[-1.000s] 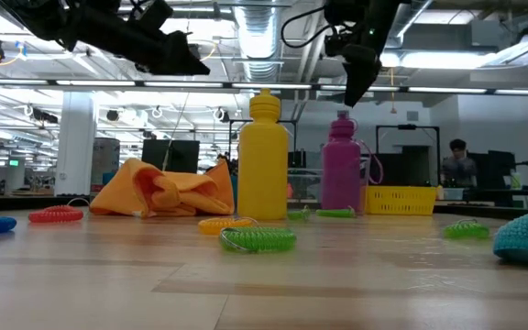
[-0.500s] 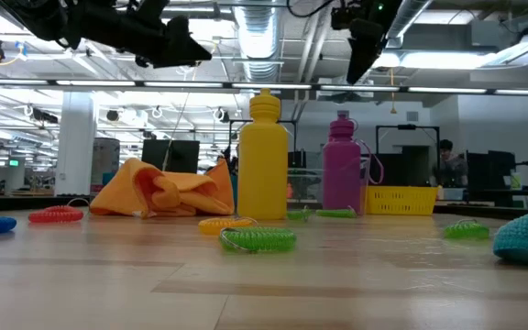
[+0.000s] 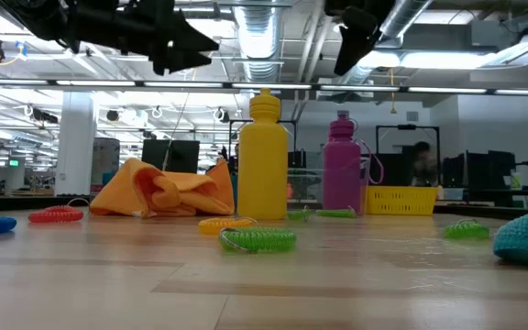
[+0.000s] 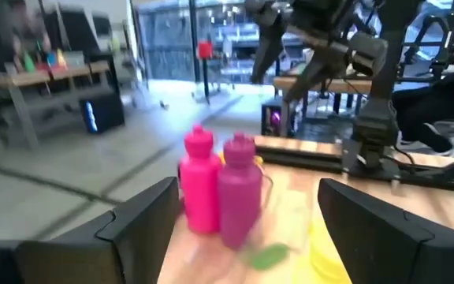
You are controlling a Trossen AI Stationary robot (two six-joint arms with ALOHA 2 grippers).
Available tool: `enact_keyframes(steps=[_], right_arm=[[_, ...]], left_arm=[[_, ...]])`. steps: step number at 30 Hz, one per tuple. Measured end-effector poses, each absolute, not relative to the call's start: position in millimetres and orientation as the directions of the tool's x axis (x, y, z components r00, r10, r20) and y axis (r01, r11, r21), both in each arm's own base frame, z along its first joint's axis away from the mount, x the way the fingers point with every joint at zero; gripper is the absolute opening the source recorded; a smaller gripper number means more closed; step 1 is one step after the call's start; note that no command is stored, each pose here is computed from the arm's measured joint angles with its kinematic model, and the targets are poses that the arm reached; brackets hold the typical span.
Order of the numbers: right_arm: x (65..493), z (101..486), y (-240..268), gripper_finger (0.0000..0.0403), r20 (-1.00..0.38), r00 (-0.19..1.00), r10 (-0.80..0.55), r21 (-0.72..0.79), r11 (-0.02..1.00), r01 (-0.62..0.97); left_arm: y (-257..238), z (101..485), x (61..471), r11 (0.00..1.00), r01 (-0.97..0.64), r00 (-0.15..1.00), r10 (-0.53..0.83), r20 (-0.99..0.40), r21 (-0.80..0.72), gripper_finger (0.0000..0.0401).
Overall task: Pick & Place Sports Items
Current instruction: Put the yellow tumbler into the transparent bin
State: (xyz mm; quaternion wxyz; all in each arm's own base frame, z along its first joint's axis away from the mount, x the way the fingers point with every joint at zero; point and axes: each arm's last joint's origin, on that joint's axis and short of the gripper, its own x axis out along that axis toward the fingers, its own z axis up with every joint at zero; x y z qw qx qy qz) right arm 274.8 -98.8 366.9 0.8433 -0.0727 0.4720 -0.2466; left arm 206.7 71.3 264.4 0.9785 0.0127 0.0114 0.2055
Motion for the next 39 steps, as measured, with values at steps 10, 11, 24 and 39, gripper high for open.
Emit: enact_keyframes(steps=[10, 11, 24, 39], right_arm=[[279, 335, -69, 0.0244, -0.709, 0.332, -0.622, -0.466, 0.767, 0.441], [281, 333, -66, 0.0244, -0.698, 0.339, -0.63, -0.469, 0.761, 0.449], [265, 269, -36, 0.0244, -0.639, 0.379, -0.67, -0.493, 0.734, 0.467], [173, 189, -27, 0.0244, -0.238, 0.762, -0.602, -0.086, 0.794, 0.601]], left_arm=[[60, 291, 217, 0.939, -0.342, 0.932, 0.337, -0.138, -0.019, 0.03], [60, 298, 220, 0.935, -0.354, 0.923, 0.346, -0.17, -0.017, 0.03], [61, 361, 293, 0.957, -0.289, 0.781, 0.214, -0.587, -0.036, 0.03], [77, 350, 324, 0.963, -0.271, 0.636, 0.17, -0.753, -0.011, 0.03]])
